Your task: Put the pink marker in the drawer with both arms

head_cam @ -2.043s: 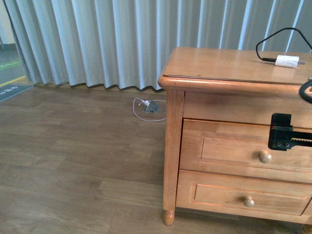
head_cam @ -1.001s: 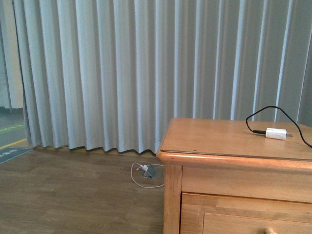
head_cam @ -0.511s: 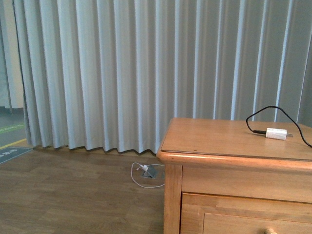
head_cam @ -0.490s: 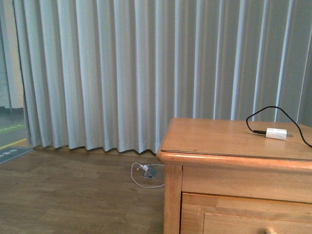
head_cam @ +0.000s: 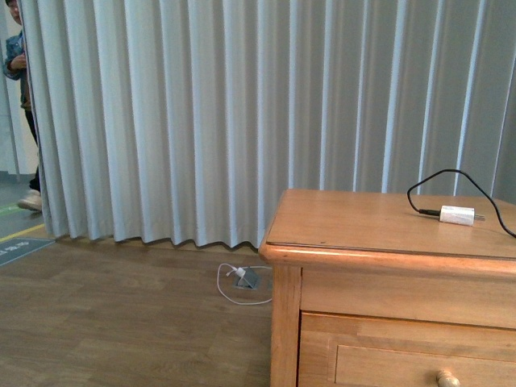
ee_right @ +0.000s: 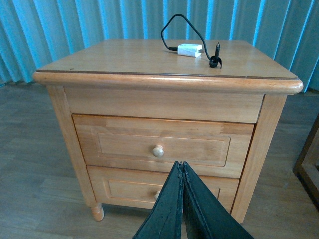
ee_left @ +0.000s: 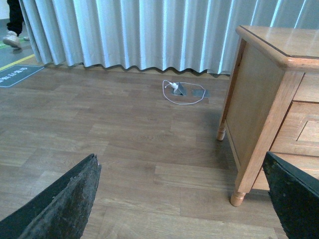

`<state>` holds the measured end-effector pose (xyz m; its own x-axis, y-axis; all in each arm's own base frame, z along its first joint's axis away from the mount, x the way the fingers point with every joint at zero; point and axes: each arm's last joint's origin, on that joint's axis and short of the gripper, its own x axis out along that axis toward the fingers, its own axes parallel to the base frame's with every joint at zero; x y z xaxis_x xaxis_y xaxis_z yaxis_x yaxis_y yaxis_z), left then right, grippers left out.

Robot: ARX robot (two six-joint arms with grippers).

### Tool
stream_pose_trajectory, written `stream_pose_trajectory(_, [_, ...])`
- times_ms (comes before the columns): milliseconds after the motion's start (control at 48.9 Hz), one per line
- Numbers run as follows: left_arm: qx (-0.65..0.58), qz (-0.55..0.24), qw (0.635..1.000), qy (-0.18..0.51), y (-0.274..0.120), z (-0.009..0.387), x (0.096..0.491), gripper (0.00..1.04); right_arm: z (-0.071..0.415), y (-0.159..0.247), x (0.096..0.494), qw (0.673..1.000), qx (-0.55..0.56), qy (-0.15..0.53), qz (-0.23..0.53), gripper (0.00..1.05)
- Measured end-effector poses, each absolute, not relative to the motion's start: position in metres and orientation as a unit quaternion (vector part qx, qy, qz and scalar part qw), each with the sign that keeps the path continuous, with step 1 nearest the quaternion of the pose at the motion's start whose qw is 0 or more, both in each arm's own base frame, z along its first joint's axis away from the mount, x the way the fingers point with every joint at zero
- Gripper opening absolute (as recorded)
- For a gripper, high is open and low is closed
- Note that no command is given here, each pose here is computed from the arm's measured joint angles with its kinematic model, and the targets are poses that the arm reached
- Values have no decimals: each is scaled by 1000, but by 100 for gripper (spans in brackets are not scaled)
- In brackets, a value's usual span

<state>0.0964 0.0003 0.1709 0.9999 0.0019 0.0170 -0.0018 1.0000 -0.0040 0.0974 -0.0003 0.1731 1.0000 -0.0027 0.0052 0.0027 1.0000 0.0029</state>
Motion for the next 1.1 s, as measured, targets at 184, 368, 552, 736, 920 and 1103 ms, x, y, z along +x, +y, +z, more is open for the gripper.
stream_pose_trajectory(184, [-2,1,1000,-8,0,171,96,99,165,0,98,1000,1,1,-1,1])
stream_pose_trajectory(368, [-2,1,1000,-8,0,171,96,99,165,0,98,1000,1,1,-1,1])
stream_pose_trajectory(552, [-2,1,1000,-8,0,171,96,99,165,0,98,1000,1,1,-1,14])
stream_pose_trajectory(736, [-2,1,1000,-8,0,171,96,99,165,0,98,1000,0,1,-1,51])
stream_pose_trajectory(920, [-2,1,1000,-8,0,171,96,99,165,0,98,1000,1,1,-1,94])
stream_pose_trajectory(1103, [-2,1,1000,-8,0,171,96,99,165,0,98,1000,1,1,-1,96])
